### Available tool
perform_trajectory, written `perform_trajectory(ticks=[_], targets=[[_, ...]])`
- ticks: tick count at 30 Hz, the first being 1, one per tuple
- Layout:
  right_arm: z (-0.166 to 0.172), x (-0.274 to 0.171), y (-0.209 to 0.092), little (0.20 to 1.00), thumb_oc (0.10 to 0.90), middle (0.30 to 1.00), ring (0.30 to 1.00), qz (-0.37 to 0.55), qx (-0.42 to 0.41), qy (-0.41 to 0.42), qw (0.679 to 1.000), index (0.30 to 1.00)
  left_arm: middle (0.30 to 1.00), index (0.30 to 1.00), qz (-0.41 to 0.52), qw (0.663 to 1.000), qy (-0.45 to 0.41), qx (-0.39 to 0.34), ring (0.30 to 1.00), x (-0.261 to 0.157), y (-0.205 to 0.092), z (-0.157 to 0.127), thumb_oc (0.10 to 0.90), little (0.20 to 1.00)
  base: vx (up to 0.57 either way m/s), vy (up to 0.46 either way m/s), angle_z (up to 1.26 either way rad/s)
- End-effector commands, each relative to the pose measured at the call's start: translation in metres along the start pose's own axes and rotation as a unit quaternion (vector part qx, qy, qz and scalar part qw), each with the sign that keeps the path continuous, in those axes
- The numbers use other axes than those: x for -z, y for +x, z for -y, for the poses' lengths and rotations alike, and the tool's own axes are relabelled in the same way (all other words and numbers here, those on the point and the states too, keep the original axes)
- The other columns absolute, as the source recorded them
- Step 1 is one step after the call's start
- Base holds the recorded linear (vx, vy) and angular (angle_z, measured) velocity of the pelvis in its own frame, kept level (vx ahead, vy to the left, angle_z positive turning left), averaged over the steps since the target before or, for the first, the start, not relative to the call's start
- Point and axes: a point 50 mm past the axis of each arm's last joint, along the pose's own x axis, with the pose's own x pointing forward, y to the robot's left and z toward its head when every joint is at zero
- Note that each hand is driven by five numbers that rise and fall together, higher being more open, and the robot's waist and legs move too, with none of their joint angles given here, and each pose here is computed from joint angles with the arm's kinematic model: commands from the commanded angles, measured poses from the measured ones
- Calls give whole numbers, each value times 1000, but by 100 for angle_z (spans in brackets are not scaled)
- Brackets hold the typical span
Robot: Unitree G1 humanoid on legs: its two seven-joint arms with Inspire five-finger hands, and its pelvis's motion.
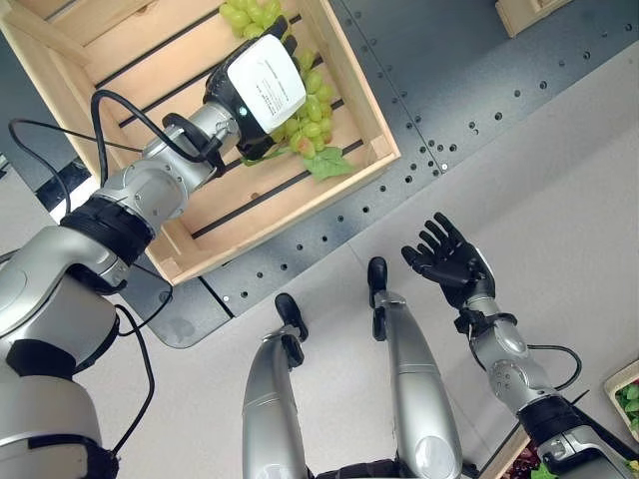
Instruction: Pick up the fruits from the basket on one side to the basket on the other side
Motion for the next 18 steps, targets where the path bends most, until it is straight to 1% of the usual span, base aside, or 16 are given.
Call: perform_trajectory(ticks=[1,3,4,6,9,12,14,15,16,18], targets=[[-11,-24,-1,900,800,900,900,80,-19,39,996,900,900,900,-20,998,37,-48,900,29,4,-13,800,900,0,0,0],[-10,-23,-2,900,800,900,900,80,-20,39,996,900,900,900,11,995,31,-97,900,24,6,-19,800,900,0,0,0],[-10,-22,-2,900,800,900,900,80,-20,39,996,900,900,900,14,994,31,-100,900,23,6,-19,800,900,0,0,0],[-9,-21,-4,900,800,900,900,80,-21,33,996,900,900,900,46,989,19,-143,900,18,6,-24,800,900,0,0,0],[-8,-21,-3,900,800,900,900,78,-20,32,996,900,900,900,57,988,4,-144,900,16,7,-25,800,900,0,0,0],[-6,-24,-1,900,800,900,900,80,-16,31,996,900,900,900,38,997,-12,-60,900,17,7,-10,800,900,0,0,0],[-6,-26,0,900,800,900,900,81,-16,31,996,900,900,900,25,999,-19,-31,900,19,6,-5,800,900,0,0,0],[-4,-27,-1,900,800,900,900,81,-15,31,996,900,900,900,9,999,-35,22,900,19,3,4,800,900,0,0,0],[-5,-28,0,900,800,900,900,84,-16,31,996,900,900,900,-3,998,-42,57,900,21,1,10,800,900,0,0,0],[-5,-29,-1,900,800,900,900,85,-16,31,996,900,900,900,-22,994,-60,89,900,22,-1,16,800,900,0,0,0]])
